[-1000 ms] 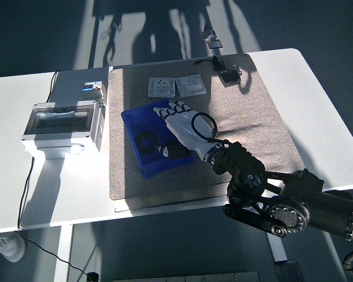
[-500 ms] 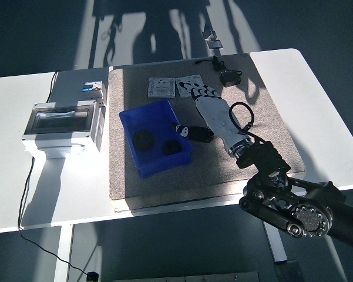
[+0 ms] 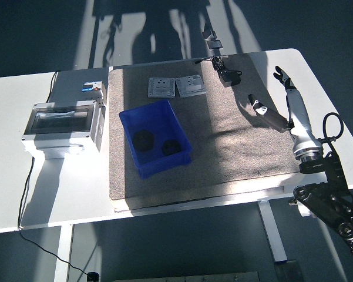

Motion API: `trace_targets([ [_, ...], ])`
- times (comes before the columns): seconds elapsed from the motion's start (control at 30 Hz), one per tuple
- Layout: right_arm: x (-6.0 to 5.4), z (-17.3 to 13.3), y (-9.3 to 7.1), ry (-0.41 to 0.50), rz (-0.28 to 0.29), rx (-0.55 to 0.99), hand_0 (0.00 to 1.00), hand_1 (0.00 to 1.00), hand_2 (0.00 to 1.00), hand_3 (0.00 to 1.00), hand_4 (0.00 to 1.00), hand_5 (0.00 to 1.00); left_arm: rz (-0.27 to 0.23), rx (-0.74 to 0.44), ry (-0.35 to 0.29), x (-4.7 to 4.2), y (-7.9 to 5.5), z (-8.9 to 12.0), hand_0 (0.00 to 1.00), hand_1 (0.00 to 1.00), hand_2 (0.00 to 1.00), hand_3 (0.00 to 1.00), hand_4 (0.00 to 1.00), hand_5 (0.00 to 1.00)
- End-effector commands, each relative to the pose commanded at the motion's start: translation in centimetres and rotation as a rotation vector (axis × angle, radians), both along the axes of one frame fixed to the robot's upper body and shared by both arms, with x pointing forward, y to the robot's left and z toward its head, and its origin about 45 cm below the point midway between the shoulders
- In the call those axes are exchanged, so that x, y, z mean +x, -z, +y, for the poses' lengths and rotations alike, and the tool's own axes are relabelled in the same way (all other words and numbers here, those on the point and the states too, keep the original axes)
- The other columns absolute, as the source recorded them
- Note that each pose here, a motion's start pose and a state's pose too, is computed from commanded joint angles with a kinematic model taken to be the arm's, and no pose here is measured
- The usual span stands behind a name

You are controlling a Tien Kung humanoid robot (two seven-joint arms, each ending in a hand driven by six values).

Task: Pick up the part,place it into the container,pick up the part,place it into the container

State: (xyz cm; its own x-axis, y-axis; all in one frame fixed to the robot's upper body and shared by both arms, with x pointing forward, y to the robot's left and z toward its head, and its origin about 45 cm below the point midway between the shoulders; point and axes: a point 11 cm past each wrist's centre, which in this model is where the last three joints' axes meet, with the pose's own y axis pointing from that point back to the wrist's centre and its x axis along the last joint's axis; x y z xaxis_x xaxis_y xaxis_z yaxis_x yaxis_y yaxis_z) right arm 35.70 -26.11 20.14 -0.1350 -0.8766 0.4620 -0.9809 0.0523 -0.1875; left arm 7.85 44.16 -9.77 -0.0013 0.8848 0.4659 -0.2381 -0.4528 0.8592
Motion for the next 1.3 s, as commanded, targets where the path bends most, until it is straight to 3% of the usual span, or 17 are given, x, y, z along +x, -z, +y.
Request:
trace_targets([
  [0.07,-0.5,-1.5,0.2,0.037,-0.005,0.04,0.908,0.892,0.868,0.906,0.782,0.49,0.006,-0.002,-0.005,-0.35,-0.1,0.5,0.684,0.642,0.619,0.558,0.466,0.5],
  [0.1,-0.8,-2.5,0.3,0.062,-0.009,0.062,0.813,0.793,0.817,0.858,0.783,0.527,0.01,-0.006,-0.006,-0.68,-0.1,0.8,0.684,0.646,0.633,0.574,0.517,0.503],
  [0.27,-2.7,-7.2,1.4,0.197,0.003,0.15,0.813,0.793,0.817,0.858,0.783,0.527,0.042,-0.049,-0.01,-2.31,0.0,1.2,0.684,0.646,0.633,0.574,0.517,0.503],
  [0.3,-3.1,-8.0,1.7,0.226,0.006,0.169,0.8,0.783,0.806,0.845,0.813,0.599,0.049,-0.054,-0.011,-2.68,0.0,1.3,0.685,0.649,0.672,0.609,0.59,0.53],
  [0.33,-3.4,-8.6,2.0,0.25,0.007,0.183,0.8,0.783,0.806,0.845,0.813,0.599,0.054,-0.057,-0.011,-2.99,0.0,1.4,0.685,0.649,0.672,0.609,0.59,0.53],
  [0.63,-4.8,-10.7,3.0,0.34,0.021,0.216,0.793,0.774,0.802,0.837,0.837,0.628,0.096,-0.047,-0.011,-4.69,-0.2,2.5,0.687,0.649,0.645,0.587,0.613,0.544],
  [0.87,-5.1,-11.8,3.2,0.379,0.018,0.227,0.785,0.769,0.799,0.825,0.839,0.611,0.108,-0.044,-0.003,-4.62,-0.1,2.3,0.692,0.666,0.708,0.594,0.608,0.53],
  [1.3,-5.3,-12.7,2.8,0.399,-0.004,0.216,0.783,0.764,0.798,0.82,0.838,0.638,0.14,-0.062,0.017,-4.46,0.2,1.4,0.694,0.666,0.705,0.602,0.633,0.553],
])
